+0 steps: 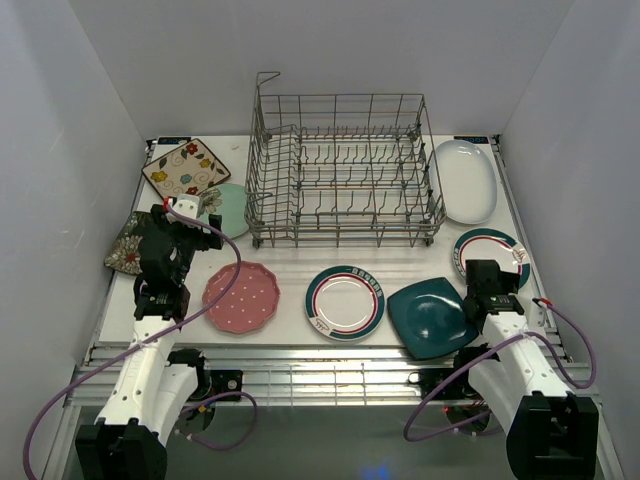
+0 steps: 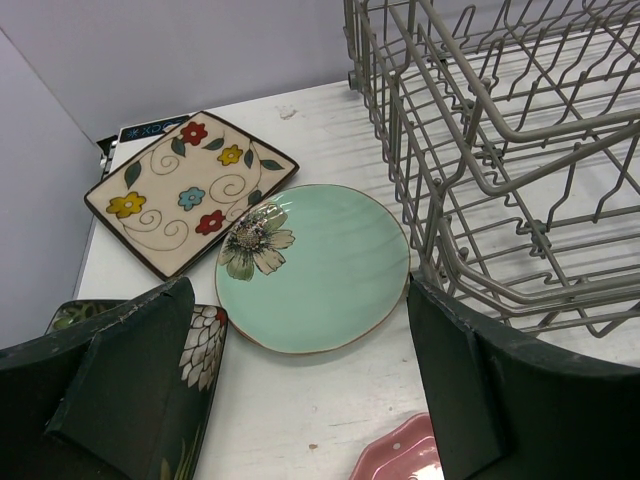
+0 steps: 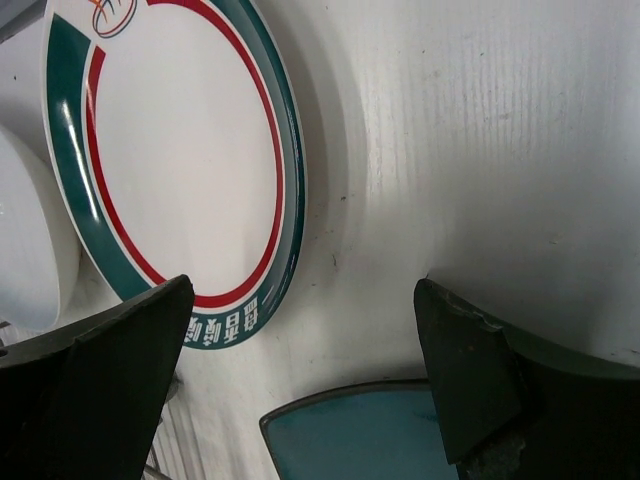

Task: Load the plates into the dish rack
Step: Pick up the plate at the center of the board.

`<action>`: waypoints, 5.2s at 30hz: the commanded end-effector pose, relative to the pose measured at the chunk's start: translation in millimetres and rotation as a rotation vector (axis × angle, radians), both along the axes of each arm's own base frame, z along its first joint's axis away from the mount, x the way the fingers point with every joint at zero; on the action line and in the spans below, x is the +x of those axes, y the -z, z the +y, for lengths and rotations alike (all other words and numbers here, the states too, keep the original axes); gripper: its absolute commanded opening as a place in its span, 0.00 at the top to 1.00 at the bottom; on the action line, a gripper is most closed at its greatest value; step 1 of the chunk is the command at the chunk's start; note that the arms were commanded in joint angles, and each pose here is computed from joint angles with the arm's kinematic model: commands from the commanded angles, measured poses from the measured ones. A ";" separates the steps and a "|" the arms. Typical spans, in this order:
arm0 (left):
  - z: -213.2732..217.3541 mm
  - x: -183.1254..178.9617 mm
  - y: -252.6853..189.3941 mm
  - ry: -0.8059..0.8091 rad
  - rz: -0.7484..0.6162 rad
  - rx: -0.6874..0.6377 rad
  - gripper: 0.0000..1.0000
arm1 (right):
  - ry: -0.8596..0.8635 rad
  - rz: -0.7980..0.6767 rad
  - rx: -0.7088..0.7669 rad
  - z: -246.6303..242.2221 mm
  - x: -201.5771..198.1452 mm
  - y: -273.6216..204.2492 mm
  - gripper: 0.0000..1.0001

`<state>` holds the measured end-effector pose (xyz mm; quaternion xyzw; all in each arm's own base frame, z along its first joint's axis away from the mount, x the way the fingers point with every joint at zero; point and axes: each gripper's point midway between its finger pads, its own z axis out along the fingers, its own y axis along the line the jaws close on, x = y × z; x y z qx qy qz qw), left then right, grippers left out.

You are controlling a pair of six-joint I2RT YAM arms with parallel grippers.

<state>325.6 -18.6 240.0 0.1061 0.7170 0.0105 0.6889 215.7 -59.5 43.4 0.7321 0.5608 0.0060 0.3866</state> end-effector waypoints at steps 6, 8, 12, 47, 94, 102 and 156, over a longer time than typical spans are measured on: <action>-2.3 -2.8 -13.8 0.014 -0.045 0.000 0.02 | 0.055 -0.071 -0.003 -16.0 8.9 0.3 0.01; -2.2 -2.5 -12.6 0.014 -0.041 0.001 0.02 | 0.056 -0.070 -0.007 -17.4 8.8 0.6 0.01; -2.1 -3.0 -14.3 0.014 -0.047 0.003 0.02 | 0.062 -0.071 -0.015 -21.8 9.9 2.0 0.00; -3.8 -3.1 -16.4 0.027 -0.058 0.014 0.02 | 0.055 -0.101 0.045 -23.3 23.8 39.4 0.19; -5.2 -6.1 -20.8 0.034 -0.072 0.011 0.02 | 0.136 -0.108 -0.045 -39.9 -4.5 20.6 0.80; -5.8 -5.8 -19.5 0.037 -0.067 0.010 0.02 | 0.144 -0.117 -0.061 -42.3 -7.1 18.2 0.87; -6.7 -7.6 -24.1 0.042 -0.071 0.006 0.02 | -0.016 -0.069 -0.287 -56.1 4.9 -75.1 0.92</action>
